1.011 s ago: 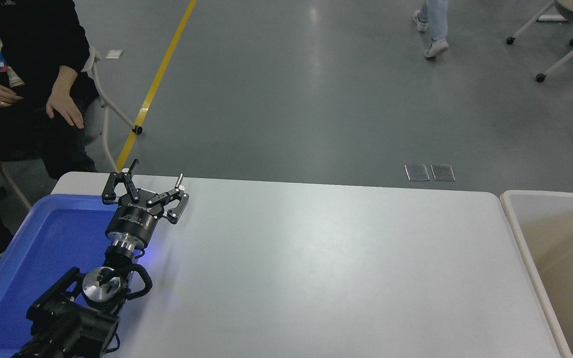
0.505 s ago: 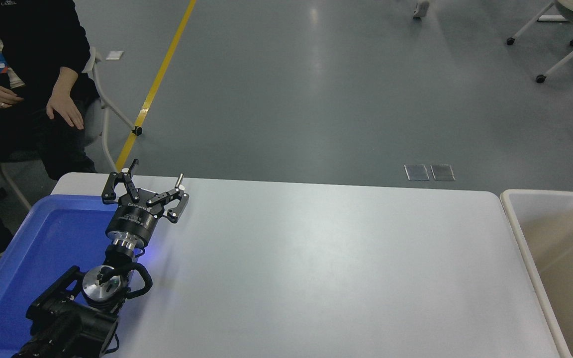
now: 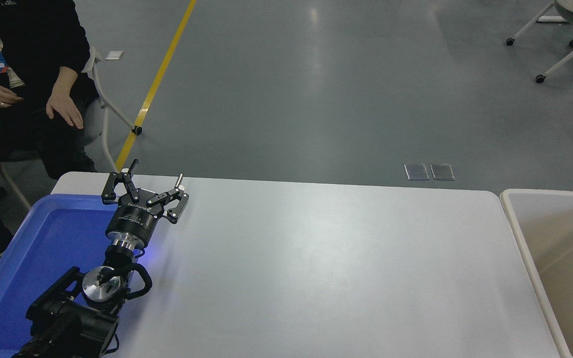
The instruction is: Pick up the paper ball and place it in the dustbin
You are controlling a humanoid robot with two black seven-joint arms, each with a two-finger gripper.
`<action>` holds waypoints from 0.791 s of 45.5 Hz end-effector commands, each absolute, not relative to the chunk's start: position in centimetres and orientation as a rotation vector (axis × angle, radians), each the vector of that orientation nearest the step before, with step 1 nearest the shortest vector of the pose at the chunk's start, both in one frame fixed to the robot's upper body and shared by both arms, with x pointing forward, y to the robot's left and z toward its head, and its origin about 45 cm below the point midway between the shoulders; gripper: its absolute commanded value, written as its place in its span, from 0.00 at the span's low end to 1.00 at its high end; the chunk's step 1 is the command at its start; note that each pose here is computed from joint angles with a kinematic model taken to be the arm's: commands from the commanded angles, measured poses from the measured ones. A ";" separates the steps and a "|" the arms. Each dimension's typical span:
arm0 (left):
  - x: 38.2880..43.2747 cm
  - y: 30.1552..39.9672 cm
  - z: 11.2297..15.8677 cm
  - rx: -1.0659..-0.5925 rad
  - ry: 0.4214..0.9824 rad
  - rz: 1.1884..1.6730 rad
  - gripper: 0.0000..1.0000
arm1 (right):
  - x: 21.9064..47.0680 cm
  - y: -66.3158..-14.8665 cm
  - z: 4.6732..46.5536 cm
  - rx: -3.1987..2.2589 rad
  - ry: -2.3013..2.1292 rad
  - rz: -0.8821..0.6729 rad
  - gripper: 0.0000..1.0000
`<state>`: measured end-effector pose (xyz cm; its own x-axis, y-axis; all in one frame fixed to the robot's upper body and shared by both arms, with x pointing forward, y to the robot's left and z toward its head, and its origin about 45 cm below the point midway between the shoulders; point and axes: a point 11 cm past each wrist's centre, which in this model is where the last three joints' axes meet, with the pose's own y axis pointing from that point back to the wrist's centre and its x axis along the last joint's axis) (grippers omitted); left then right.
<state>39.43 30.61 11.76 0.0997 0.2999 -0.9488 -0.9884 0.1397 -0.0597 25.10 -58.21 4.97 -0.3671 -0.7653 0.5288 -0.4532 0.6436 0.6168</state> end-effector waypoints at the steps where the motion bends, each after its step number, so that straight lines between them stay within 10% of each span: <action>1: 39.44 30.60 11.79 -0.926 0.980 1.187 0.99 | 24.9 -58.3 4.9 0.948 -2.027 -0.476 1.00; 13: 39.42 30.63 11.75 -0.925 0.981 1.189 0.99 | 27.5 -58.2 6.7 0.985 -2.056 -0.441 1.00; 36: 39.43 30.66 11.75 -0.926 0.981 1.190 0.99 | 40.0 -51.8 14.6 1.406 -2.140 -0.399 1.00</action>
